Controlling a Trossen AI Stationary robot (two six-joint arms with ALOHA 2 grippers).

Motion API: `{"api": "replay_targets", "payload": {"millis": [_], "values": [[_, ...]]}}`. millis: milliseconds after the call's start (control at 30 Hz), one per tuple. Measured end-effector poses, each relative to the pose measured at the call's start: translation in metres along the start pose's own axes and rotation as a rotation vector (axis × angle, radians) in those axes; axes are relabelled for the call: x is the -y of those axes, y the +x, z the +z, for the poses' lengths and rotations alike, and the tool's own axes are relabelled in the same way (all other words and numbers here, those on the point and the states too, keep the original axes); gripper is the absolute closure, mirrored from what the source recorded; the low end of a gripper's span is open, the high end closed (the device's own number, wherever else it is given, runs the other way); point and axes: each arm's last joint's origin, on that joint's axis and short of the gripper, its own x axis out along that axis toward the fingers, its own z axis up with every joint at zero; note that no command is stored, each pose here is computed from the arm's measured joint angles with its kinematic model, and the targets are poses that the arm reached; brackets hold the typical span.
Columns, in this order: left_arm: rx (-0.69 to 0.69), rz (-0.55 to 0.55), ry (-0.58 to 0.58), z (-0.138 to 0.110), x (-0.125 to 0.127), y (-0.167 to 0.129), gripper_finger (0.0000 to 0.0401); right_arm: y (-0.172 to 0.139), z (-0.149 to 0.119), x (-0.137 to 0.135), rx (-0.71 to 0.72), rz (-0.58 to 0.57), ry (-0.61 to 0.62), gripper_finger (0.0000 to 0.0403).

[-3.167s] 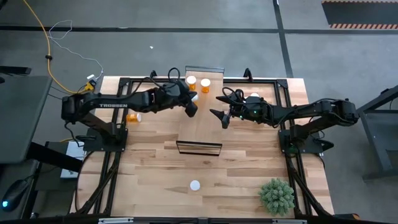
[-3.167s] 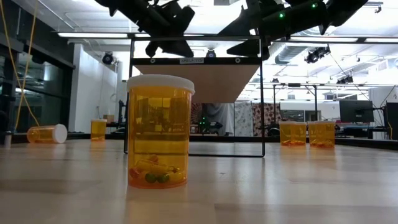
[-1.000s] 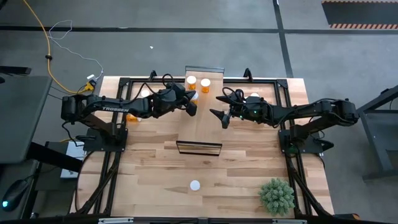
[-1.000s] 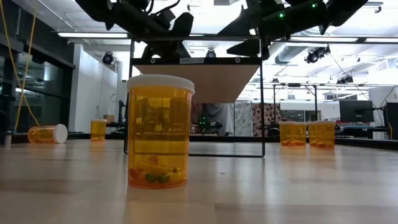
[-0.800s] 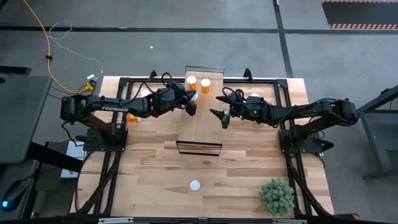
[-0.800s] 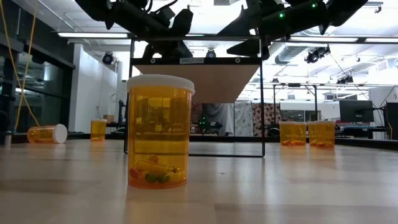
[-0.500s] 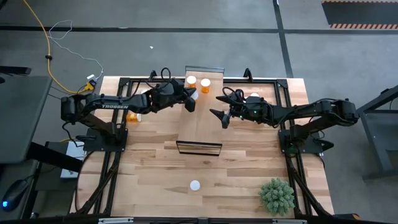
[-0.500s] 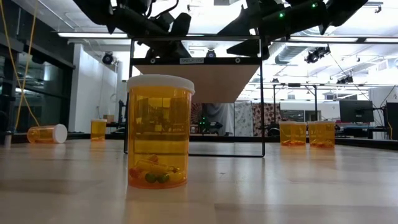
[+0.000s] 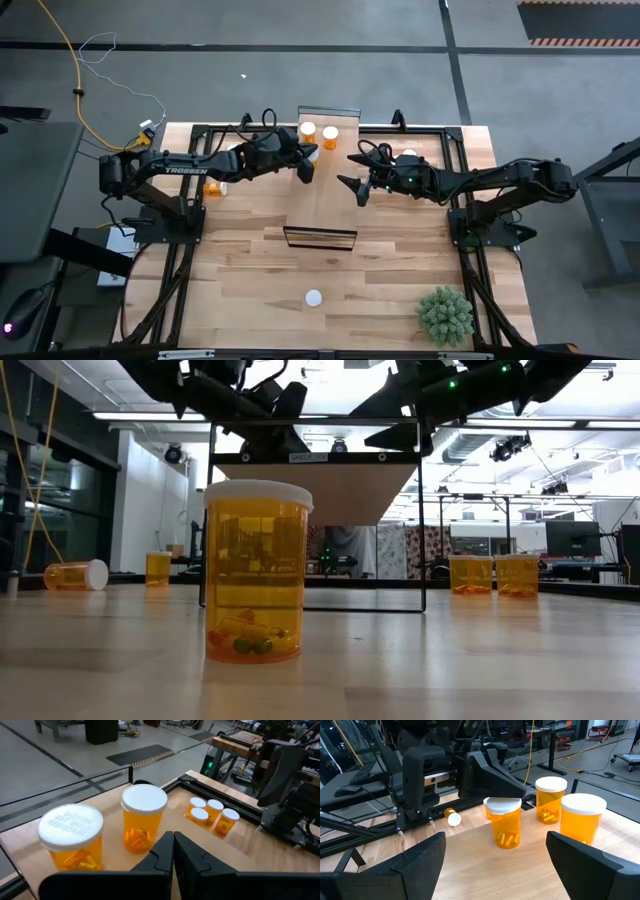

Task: Pick and place medicine bottles onto shelf by color
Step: Put the orange pill bottle on the shelf

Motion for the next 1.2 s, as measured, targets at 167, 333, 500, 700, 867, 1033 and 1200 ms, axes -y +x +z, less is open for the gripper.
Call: {"api": "replay_targets", "payload": {"millis": [167, 333, 500, 700, 867, 1033, 1200], "values": [[-0.020, -0.006, 0.005, -0.0017, -0.0002, 0.0000, 0.0401, 0.0000, 0.0000, 0.0000, 0.000, 0.000, 0.000, 0.0066], [-0.028, 0.007, 0.007, -0.0021, -0.0012, 0.0000, 0.0401, 0.0000, 0.0000, 0.0000, 0.000, 0.000, 0.000, 0.0066], [-0.036, 0.026, 0.010, -0.0031, -0.0020, -0.0001, 0.0401, 0.0000, 0.0000, 0.0000, 0.000, 0.000, 0.004, 0.0066], [-0.050, 0.047, 0.016, -0.0049, -0.0030, 0.0008, 0.0401, 0.0000, 0.0000, 0.0000, 0.000, 0.000, 0.004, 0.0066], [-0.062, 0.030, 0.028, -0.0054, -0.0038, 0.0011, 0.0401, 0.0000, 0.0000, 0.0000, 0.000, 0.000, 0.004, 0.0066], [-0.100, -0.010, 0.038, -0.0068, -0.0078, 0.0020, 0.0401, 0.0000, 0.0000, 0.0000, 0.000, 0.000, 0.004, 0.0066], [-0.113, -0.037, 0.056, -0.0072, -0.0092, 0.0024, 0.0401, 0.0000, 0.0000, 0.0000, 0.000, 0.000, 0.004, 0.0066]]}}
